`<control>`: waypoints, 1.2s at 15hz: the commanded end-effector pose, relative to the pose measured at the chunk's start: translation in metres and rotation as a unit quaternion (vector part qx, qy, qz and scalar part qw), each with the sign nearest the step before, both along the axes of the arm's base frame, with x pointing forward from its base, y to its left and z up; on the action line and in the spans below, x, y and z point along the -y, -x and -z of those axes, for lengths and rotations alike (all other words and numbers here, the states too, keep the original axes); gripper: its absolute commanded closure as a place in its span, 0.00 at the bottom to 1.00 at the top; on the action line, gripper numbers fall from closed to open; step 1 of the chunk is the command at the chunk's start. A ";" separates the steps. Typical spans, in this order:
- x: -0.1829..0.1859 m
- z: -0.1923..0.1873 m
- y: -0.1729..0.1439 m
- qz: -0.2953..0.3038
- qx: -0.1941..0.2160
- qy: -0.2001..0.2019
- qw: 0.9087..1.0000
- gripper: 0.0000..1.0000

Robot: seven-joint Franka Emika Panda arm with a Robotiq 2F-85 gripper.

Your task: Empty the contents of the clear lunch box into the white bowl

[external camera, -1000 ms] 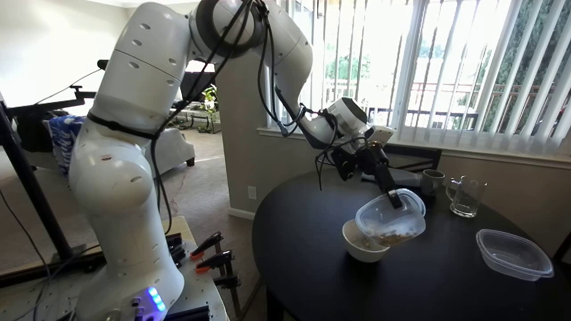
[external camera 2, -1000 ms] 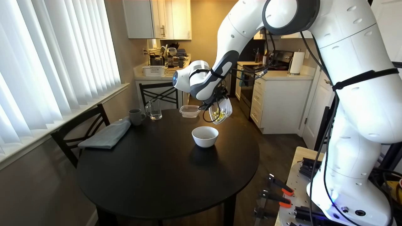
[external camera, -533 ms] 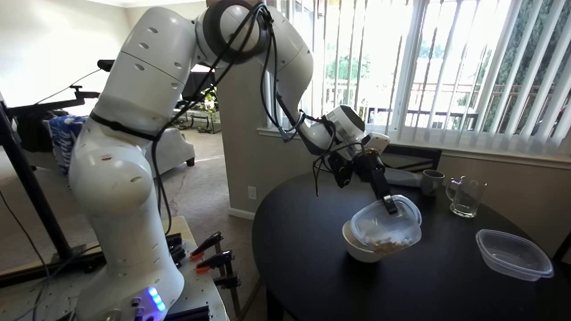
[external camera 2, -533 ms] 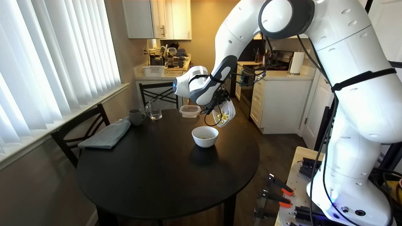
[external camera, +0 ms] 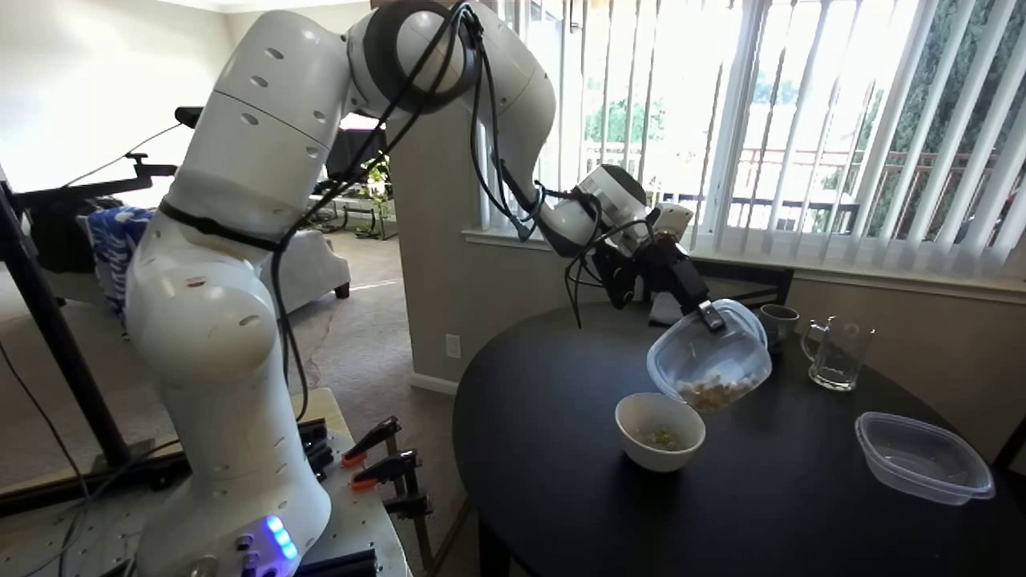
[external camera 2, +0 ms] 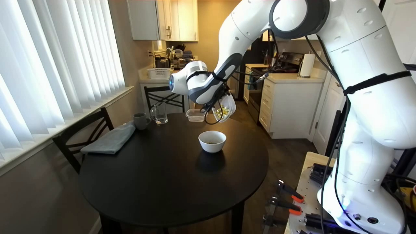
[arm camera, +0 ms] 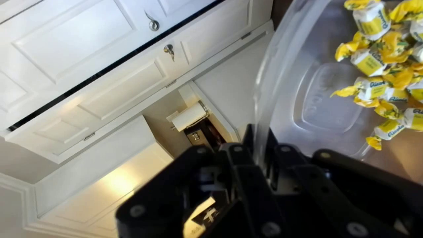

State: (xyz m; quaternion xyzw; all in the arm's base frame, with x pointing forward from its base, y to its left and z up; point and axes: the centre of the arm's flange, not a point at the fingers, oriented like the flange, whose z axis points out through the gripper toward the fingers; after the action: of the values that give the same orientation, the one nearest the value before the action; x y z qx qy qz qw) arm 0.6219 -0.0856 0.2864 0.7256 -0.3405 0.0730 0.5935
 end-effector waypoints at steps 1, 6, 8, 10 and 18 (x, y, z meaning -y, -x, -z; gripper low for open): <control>-0.023 -0.026 -0.012 -0.027 0.002 0.048 0.998 0.99; -0.019 -0.023 -0.007 -0.028 -0.015 0.084 0.996 0.99; -0.013 -0.017 -0.005 -0.024 -0.021 0.088 0.996 0.99; -0.010 -0.012 -0.004 -0.023 -0.025 0.089 0.995 0.99; -0.001 -0.014 -0.003 -0.023 -0.034 0.115 0.992 0.99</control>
State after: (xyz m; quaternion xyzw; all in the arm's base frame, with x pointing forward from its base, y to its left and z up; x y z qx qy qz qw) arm 0.6299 -0.0807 0.2955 0.6754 -0.3028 0.1011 0.6648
